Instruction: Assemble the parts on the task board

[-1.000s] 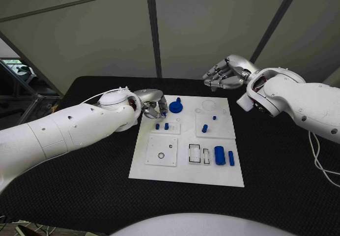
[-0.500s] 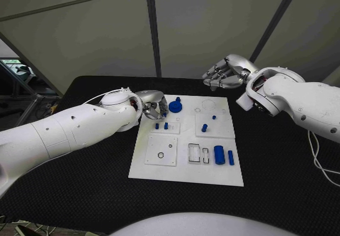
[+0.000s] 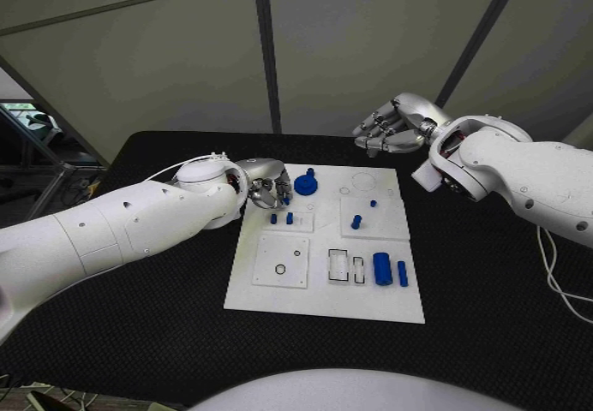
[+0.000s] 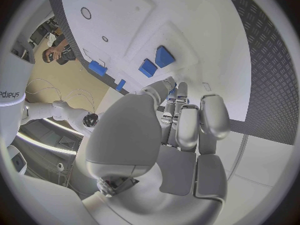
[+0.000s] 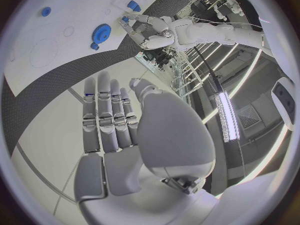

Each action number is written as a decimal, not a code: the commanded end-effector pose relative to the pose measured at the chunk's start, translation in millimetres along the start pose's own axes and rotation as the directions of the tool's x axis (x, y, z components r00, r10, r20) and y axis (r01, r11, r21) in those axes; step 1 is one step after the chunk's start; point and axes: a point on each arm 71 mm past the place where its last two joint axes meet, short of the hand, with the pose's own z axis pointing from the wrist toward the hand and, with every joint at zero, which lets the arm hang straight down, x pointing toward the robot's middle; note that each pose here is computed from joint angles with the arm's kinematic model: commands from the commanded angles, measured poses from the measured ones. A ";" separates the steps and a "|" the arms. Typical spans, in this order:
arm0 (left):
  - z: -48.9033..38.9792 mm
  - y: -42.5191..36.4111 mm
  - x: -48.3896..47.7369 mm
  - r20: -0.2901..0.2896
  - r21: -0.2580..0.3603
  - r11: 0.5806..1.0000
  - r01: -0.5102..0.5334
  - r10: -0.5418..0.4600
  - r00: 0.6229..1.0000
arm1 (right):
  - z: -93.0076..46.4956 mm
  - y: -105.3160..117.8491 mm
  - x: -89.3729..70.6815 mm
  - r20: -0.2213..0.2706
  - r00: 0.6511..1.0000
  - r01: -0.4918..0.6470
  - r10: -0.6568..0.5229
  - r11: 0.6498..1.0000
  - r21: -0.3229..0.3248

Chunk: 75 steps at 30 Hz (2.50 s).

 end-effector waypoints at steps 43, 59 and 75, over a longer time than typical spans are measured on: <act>-54.9 53.8 -49.2 0.379 0.147 0.666 0.731 -0.721 0.580 | -26.2 -39.5 35.4 -0.104 0.780 0.623 -0.617 0.782 0.035; -78.1 42.9 -51.3 0.284 0.342 0.424 0.838 -0.897 0.338 | -35.8 -49.3 62.6 -0.165 0.753 0.648 -0.637 0.761 0.025; -78.9 42.8 -50.6 0.282 0.346 0.415 0.841 -0.901 0.328 | -33.9 -49.7 73.5 -0.211 0.747 0.646 -0.631 0.763 0.007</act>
